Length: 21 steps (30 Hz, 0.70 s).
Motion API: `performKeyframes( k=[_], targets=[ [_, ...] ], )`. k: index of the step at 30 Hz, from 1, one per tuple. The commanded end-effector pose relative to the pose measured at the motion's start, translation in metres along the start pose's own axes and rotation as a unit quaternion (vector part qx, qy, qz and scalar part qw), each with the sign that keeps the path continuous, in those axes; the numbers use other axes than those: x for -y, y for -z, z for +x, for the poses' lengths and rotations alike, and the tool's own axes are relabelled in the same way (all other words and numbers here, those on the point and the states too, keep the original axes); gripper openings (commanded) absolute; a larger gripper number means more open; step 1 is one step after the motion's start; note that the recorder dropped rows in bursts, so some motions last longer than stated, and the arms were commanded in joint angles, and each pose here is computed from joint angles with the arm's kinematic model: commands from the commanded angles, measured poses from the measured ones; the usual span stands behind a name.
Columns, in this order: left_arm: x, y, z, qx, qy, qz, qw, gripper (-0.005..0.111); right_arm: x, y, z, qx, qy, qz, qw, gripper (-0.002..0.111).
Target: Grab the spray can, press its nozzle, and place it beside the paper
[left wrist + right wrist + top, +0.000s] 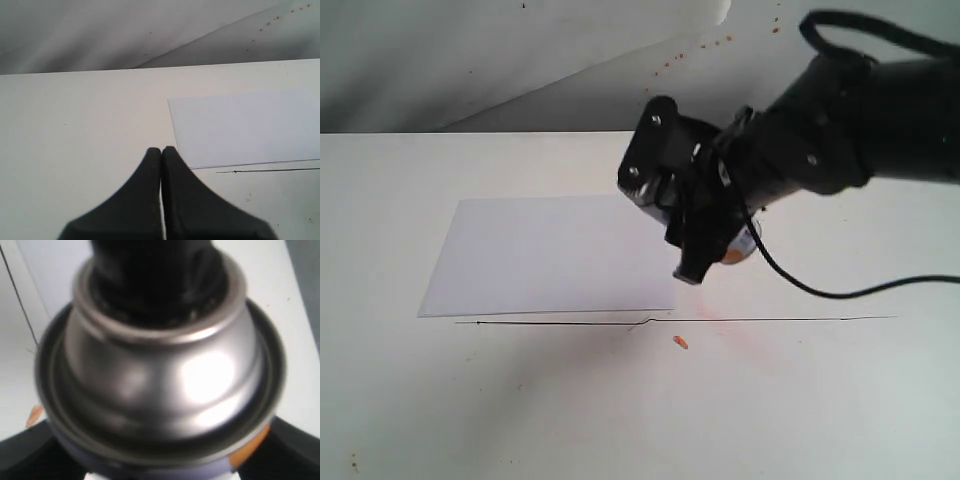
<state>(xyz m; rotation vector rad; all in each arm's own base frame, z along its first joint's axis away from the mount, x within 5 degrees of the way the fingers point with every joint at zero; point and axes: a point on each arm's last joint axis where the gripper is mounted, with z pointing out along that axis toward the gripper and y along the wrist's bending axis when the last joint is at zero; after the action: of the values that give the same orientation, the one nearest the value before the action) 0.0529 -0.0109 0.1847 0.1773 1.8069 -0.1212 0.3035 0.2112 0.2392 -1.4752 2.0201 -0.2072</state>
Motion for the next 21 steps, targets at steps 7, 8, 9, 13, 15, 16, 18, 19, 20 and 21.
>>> performKeyframes(
  k=[7,8,9,13,15,16,18,19,20,21],
  targets=[
    [0.000,0.000,0.000,0.007,0.001,-0.002,1.000,0.000,0.028,-0.050,-0.058,-0.040,0.134,-0.111,0.984,0.000],
    [0.000,0.000,0.000,0.007,0.001,-0.002,1.000,0.000,0.026,-0.058,-0.059,-0.041,0.160,-0.120,0.979,0.000],
    [0.000,0.000,0.000,0.007,0.001,-0.002,1.000,0.000,0.024,-0.067,-0.059,-0.043,0.166,-0.123,0.977,0.000],
    [0.000,0.000,0.000,0.007,0.001,-0.002,1.000,0.000,0.020,-0.089,-0.054,-0.058,0.179,-0.122,0.975,0.000],
    [0.000,0.000,0.000,0.007,0.001,-0.002,1.000,0.000,0.019,-0.096,-0.050,-0.071,0.189,-0.119,0.972,0.000],
    [0.000,0.000,0.000,0.007,0.001,-0.002,1.000,0.000,0.018,-0.099,-0.049,-0.074,0.192,-0.119,0.971,0.000],
    [0.000,0.000,0.000,0.007,0.001,-0.002,1.000,0.000,0.017,-0.102,-0.048,-0.078,0.189,-0.120,0.972,0.000],
    [0.000,0.000,0.000,0.007,0.001,-0.002,1.000,0.000,0.017,-0.102,-0.048,-0.079,0.187,-0.120,0.972,0.000],
    [0.000,0.000,0.000,0.007,0.001,-0.002,1.000,0.000,0.017,-0.102,-0.048,-0.079,0.184,-0.120,0.972,0.000],
    [0.000,0.000,0.000,0.007,0.001,-0.002,1.000,0.000,0.017,-0.102,-0.048,-0.082,0.182,-0.117,0.973,0.000]
  ],
)
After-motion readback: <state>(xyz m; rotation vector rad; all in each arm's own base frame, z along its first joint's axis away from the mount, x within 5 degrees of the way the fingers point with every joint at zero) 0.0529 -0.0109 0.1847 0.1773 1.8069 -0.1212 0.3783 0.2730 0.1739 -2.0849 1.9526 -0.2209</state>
